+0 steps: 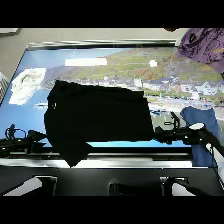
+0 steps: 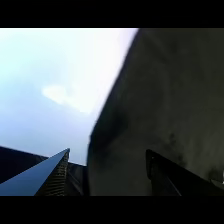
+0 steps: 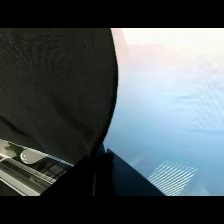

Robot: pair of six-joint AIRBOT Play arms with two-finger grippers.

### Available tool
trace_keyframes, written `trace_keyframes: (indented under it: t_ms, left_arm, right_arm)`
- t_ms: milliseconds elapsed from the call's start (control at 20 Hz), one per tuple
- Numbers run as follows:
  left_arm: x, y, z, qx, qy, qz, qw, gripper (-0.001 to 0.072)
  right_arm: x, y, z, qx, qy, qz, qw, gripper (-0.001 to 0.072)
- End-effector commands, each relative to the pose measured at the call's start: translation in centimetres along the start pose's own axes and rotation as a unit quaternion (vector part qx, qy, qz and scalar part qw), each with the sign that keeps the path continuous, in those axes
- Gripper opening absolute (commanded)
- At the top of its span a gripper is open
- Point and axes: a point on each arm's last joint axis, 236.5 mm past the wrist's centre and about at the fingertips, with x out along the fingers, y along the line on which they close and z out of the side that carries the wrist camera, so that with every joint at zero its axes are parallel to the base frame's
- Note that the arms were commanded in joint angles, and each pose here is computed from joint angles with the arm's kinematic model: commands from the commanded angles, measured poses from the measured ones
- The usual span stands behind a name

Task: Fold the clothes and pants, and hang the long-sleeved shirts on hangers.

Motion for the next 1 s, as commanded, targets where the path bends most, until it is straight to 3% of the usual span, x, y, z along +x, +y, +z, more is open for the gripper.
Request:
trace_keyframes:
  t_ms: [0, 100, 200, 300, 350, 400, 700, 850, 950]
  left_arm:
    - [1.2, -0.3, 0.1, 0.022, 0.001, 0.014, 1.000, 0.0548]
    - [2.1, -0.3, -0.1, 0.025, 0.010, 0.020, 0.999, 0.0546]
    - [2.8, -0.1, -0.1, 0.023, 0.014, 0.027, 0.999, 0.0484]
    - [2.9, 0.1, 0.4, 0.022, 0.005, 0.033, 0.999, 0.0323]
    - [2.9, 0.1, 0.6, 0.020, 0.001, 0.034, 0.999, 0.0193]
    - [2.9, 0.0, 0.7, 0.023, 0.001, 0.034, 0.999, 0.0015]
    - [0.8, -6.0, 4.8, 0.079, -0.041, -0.007, 0.996, 0.0017]
    - [-1.4, -14.2, 8.1, 0.182, -0.082, -0.019, 0.980, 0.0017]
    - [-4.2, -21.7, 10.0, 0.253, -0.132, -0.039, 0.958, 0.0017]
  right_arm:
    - [0.0, 0.2, -0.1, 0.000, 0.003, 0.003, 1.000, 0.0038]
    - [0.0, 0.2, -0.1, 0.001, 0.003, 0.003, 1.000, 0.0038]
    - [0.0, 0.2, -0.2, 0.001, 0.005, 0.004, 1.000, 0.0038]
    - [0.0, 0.3, -0.4, 0.001, 0.008, 0.005, 1.000, 0.0038]
    - [0.0, 0.4, -0.5, 0.001, 0.010, 0.007, 1.000, 0.0037]
    - [-0.1, 0.5, -0.6, 0.000, 0.011, 0.008, 1.000, 0.0037]
    - [-3.9, 4.2, 3.8, -0.064, -0.063, 0.012, 0.996, 0.0035]
    - [-7.7, 9.0, 9.0, -0.125, -0.130, 0.000, 0.984, 0.0035]
    - [-9.9, 13.5, 12.2, -0.198, -0.179, -0.047, 0.963, 0.0035]
